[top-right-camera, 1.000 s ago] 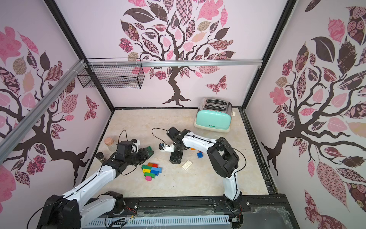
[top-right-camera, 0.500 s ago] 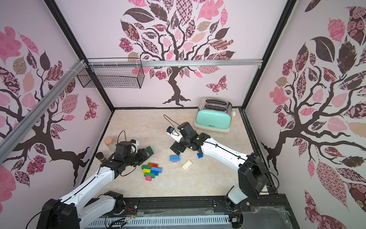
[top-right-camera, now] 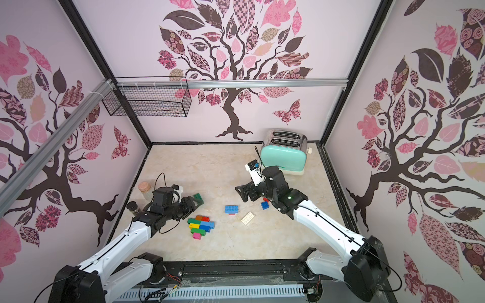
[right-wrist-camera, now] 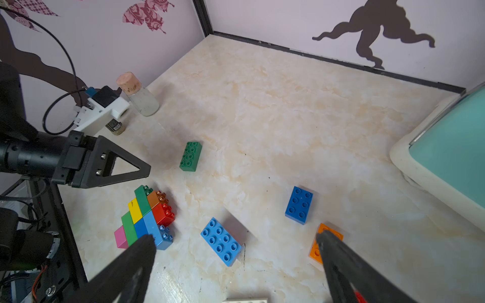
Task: Assemble a heart with lego
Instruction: Pick up the lego brick from the center of the board.
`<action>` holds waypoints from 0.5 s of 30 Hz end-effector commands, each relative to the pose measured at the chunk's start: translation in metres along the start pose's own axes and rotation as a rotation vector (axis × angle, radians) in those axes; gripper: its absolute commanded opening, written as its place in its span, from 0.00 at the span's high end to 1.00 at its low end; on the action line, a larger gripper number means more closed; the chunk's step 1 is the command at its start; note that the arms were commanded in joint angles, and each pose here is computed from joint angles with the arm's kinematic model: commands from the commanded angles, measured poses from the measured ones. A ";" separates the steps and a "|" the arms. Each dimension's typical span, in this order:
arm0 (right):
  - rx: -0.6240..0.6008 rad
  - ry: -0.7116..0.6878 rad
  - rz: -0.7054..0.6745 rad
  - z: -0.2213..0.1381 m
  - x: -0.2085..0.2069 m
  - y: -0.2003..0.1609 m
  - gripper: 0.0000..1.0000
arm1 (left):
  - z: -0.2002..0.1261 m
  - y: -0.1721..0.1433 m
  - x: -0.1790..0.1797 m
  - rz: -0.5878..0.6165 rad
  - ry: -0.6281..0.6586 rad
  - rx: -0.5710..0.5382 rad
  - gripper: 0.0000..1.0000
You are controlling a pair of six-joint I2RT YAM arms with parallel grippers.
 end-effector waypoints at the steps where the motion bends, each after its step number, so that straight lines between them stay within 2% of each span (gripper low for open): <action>1: 0.115 -0.001 0.059 0.008 -0.004 -0.021 0.00 | -0.003 0.001 0.001 0.008 -0.002 -0.021 0.45; 3: 0.098 -0.020 0.096 0.009 -0.007 -0.026 0.00 | -0.003 0.001 0.002 0.007 -0.004 -0.022 0.45; 6: 0.135 -0.004 0.185 0.012 -0.014 -0.026 0.00 | -0.004 0.001 0.001 0.009 -0.009 -0.025 0.45; 10: 0.266 -0.060 0.189 0.025 -0.031 -0.034 0.00 | -0.004 0.002 0.001 0.011 -0.006 -0.027 0.45; 15: 0.408 -0.220 0.176 0.044 -0.054 -0.054 0.02 | -0.002 0.003 0.001 0.008 -0.004 -0.025 0.45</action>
Point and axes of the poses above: each gripper's point midway between its finger pads, its own z axis out along the fingers, its own x axis along the line the jaws close on, y = z × x, the point moved 6 cm from there along -z, back along the fingers, and after that the axes turned 15 degrees about -z, right-handed, at the moved point
